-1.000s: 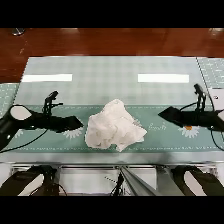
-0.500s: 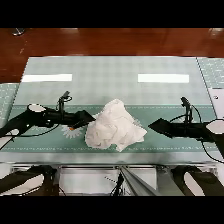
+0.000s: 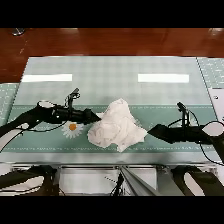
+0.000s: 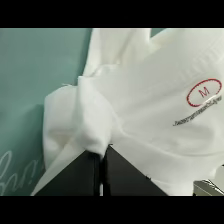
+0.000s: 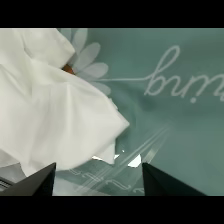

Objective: Fold the shirts.

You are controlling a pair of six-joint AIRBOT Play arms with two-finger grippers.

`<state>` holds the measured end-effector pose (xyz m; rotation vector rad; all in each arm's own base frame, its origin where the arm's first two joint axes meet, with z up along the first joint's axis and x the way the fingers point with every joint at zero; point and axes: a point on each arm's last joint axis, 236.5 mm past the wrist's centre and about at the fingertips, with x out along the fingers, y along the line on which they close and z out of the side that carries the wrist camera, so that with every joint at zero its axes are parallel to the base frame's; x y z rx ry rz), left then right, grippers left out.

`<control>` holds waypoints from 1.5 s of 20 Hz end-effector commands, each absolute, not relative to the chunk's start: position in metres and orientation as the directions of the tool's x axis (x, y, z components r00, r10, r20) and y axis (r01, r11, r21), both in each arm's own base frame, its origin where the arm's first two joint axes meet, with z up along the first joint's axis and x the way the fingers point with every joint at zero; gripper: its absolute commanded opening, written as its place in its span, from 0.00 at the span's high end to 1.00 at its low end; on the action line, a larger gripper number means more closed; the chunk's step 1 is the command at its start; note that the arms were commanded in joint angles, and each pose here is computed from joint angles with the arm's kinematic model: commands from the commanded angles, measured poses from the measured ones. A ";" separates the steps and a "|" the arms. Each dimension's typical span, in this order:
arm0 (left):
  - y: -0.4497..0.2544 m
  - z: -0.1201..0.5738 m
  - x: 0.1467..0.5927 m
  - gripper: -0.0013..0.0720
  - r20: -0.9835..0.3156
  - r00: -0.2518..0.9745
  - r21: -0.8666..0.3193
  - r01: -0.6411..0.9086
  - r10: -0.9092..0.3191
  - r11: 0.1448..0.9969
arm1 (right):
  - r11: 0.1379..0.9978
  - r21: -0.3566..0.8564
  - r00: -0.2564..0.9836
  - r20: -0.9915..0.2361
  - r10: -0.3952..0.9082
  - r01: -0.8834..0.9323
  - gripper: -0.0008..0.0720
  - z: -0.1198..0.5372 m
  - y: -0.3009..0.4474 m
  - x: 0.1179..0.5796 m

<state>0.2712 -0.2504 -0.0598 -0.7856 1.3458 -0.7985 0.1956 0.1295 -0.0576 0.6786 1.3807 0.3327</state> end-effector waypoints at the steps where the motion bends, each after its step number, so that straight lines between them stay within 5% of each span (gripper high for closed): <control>1: -0.248 -0.050 0.275 0.96 -0.484 0.054 -0.872 0.050 -0.874 0.486 | 0.762 0.605 0.150 -0.796 0.587 0.230 0.14 -0.072 0.129 0.182; 14: -0.244 -0.054 0.281 0.95 -0.498 0.081 -0.864 0.040 -0.863 0.502 | 0.647 0.691 0.142 -0.711 0.689 0.323 0.14 -0.098 0.154 0.219; 17: -0.244 -0.053 0.281 0.95 -0.496 0.078 -0.865 0.040 -0.865 0.500 | 0.689 0.679 0.058 -0.722 0.690 0.252 0.17 -0.106 0.179 0.220; 18: -0.244 -0.053 0.280 0.95 -0.494 0.076 -0.866 0.040 -0.866 0.498 | 0.703 0.676 0.031 -0.725 0.688 0.219 0.40 -0.106 0.187 0.221; 19: -0.245 -0.051 0.279 0.96 -0.489 0.072 -0.869 0.042 -0.869 0.492 | 0.710 0.679 0.015 -0.725 0.689 0.185 0.76 -0.102 0.192 0.224; 20: -0.245 -0.046 0.280 0.95 -0.479 0.069 -0.875 0.045 -0.875 0.482 | 0.703 0.698 0.014 -0.711 0.703 0.133 0.95 -0.090 0.198 0.231; 24: -0.237 0.030 0.328 0.96 -0.401 0.178 -0.886 0.172 -0.898 0.430 | 0.721 0.686 0.126 -0.710 0.693 -0.102 0.95 0.009 0.192 0.299; 28: -0.210 0.239 0.395 0.96 -0.200 0.431 -0.748 0.512 -0.880 0.421 | 0.797 0.506 0.518 -0.610 0.600 -0.329 0.95 0.216 0.150 0.381; 30: -0.192 0.358 0.387 0.96 -0.064 0.527 -0.587 0.667 -0.847 0.459 | 0.844 0.356 0.700 -0.475 0.533 -0.400 0.95 0.333 0.132 0.377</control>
